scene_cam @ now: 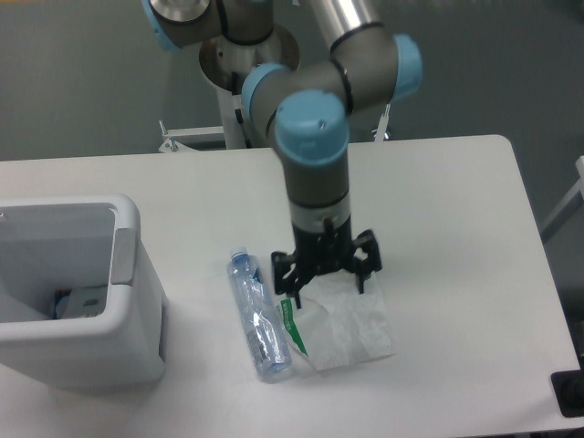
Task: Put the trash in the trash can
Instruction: 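Lower the open gripper over the clear plastic bottle, then close the gripper around the clear plastic bottle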
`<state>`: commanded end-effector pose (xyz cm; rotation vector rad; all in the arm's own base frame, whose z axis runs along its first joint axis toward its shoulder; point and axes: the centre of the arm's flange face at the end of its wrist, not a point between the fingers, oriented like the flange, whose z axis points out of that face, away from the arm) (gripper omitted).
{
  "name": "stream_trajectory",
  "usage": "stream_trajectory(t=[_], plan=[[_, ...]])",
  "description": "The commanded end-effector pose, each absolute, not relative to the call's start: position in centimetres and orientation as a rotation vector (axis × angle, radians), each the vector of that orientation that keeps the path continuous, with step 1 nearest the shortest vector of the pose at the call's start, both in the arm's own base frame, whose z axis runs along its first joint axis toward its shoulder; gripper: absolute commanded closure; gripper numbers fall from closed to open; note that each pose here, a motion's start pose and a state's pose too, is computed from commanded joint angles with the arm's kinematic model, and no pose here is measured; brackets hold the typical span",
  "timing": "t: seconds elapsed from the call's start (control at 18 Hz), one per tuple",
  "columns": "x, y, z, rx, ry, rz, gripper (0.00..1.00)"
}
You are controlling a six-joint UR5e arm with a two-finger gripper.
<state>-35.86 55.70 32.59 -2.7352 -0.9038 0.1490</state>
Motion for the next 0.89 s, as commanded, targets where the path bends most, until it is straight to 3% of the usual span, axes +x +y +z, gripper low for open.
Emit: stream_trajectory(t=[0.22,0.89], plan=[[-35.2,57.7,27.9,-2.748,-0.962,-0.016,0.00],[-34.5,60.5,22.1,-2.817,-0.960,-0.073,0.00]])
